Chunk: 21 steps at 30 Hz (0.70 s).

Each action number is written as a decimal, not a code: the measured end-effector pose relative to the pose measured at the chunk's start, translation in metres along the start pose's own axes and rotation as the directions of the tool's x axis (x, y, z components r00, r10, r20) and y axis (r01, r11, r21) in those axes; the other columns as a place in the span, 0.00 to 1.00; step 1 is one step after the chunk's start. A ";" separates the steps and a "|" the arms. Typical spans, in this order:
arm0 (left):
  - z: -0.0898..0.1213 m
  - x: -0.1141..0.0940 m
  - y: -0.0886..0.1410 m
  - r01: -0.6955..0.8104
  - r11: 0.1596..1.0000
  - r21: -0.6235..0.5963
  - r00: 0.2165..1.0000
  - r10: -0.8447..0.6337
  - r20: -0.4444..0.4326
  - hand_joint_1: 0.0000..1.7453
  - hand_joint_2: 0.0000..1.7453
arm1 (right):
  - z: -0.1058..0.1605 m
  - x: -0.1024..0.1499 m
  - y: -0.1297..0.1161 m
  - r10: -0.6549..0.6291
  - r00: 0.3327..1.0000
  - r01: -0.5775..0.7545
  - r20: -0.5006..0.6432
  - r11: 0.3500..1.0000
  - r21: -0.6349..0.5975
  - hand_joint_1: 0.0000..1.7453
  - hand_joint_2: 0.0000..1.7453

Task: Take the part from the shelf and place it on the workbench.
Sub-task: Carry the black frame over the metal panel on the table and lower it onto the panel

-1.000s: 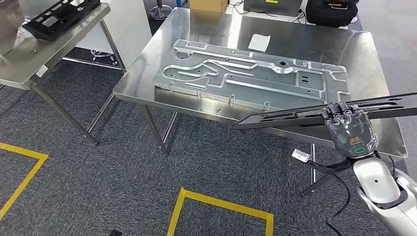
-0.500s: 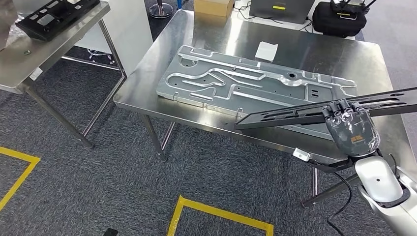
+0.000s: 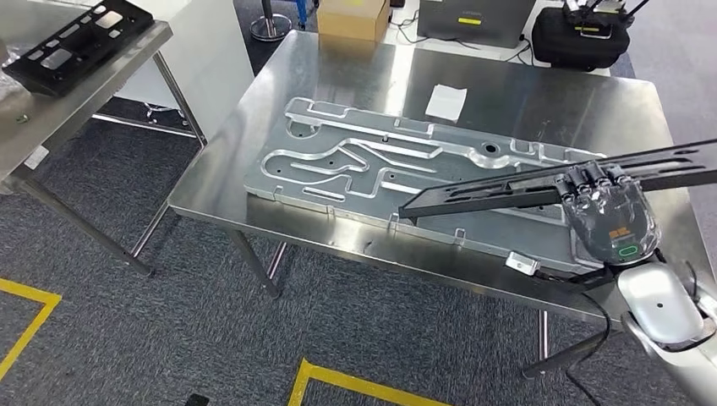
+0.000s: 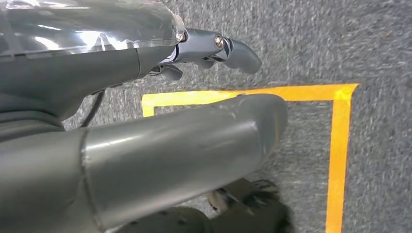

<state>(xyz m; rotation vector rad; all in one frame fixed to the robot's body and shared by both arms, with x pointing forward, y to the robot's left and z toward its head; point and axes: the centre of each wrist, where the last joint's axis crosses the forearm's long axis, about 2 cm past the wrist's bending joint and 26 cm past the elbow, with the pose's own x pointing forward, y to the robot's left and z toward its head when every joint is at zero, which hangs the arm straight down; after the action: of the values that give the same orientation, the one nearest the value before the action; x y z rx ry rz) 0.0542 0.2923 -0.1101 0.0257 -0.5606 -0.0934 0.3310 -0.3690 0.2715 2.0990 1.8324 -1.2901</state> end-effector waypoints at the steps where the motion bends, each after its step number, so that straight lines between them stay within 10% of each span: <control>1: 0.000 -0.001 0.000 0.000 1.000 0.000 1.000 0.000 -0.002 0.00 0.00 | -0.001 -0.003 -0.002 0.004 1.000 -0.003 0.019 1.000 -0.016 1.00 1.00; 21: -0.002 0.005 -0.001 0.033 0.999 -0.013 0.999 -0.033 -0.007 0.00 0.00 | -0.002 0.027 0.031 -0.100 0.991 0.103 -0.094 0.994 0.027 1.00 1.00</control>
<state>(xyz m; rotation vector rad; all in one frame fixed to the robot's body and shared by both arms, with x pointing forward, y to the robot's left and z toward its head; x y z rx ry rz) 0.0600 0.2906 -0.1093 0.0223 -0.5522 -0.1287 0.3567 -0.3556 0.2423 2.1411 1.9937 -1.2728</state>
